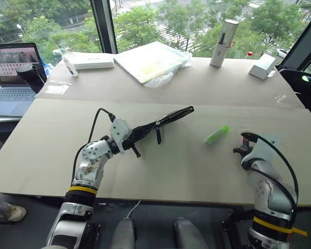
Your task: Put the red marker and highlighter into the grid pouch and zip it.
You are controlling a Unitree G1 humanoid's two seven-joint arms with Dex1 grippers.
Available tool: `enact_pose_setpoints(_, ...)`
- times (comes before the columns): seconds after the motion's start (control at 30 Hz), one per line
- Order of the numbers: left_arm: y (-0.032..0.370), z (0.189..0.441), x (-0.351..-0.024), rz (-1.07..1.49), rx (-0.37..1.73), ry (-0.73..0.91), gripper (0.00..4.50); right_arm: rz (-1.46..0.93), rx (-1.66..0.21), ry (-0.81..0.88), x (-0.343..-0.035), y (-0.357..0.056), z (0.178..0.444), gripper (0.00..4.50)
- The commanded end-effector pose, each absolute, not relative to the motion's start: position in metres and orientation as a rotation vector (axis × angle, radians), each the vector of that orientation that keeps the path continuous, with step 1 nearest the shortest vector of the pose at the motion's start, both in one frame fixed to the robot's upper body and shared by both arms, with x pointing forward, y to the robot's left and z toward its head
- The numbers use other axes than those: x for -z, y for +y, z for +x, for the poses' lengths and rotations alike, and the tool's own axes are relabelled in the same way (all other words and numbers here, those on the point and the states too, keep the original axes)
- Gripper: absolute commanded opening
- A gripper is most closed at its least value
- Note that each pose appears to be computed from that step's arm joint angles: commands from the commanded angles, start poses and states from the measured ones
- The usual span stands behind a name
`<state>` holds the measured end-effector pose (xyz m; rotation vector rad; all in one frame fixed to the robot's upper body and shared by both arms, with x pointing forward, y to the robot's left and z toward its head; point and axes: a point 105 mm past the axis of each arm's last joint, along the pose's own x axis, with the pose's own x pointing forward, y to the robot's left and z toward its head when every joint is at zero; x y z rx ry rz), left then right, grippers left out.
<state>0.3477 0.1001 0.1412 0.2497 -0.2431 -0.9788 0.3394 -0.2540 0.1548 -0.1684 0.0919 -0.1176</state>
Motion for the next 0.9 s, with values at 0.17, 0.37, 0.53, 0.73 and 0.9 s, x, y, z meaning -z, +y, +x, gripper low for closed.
enact_pose_setpoints(0.17, 0.104, 0.342, -0.161, 0.327, 1.049, -0.281, 0.00, -0.691, -0.438, -0.192, -0.197, -0.196, 0.330, 0.54)
enact_pose_setpoints(0.37, 0.109, 0.342, -0.159, 0.371, 1.076, -0.260, 0.00, -1.056, -0.694, -0.252, -0.192, -0.178, 0.327, 0.54)
enact_pose_setpoints(0.53, 0.106, 0.341, -0.155, 0.381, 1.089, -0.257, 0.00, -1.165, -0.778, -0.337, -0.193, -0.158, 0.330, 0.54)
enact_pose_setpoints(0.73, 0.103, 0.337, -0.151, 0.386, 1.102, -0.250, 0.00, -1.259, -0.827, -0.385, -0.191, -0.150, 0.331, 0.54)
enact_pose_setpoints(0.9, 0.102, 0.337, -0.151, 0.389, 1.107, -0.251, 0.00, -1.335, -0.844, -0.386, -0.187, -0.155, 0.335, 0.54)
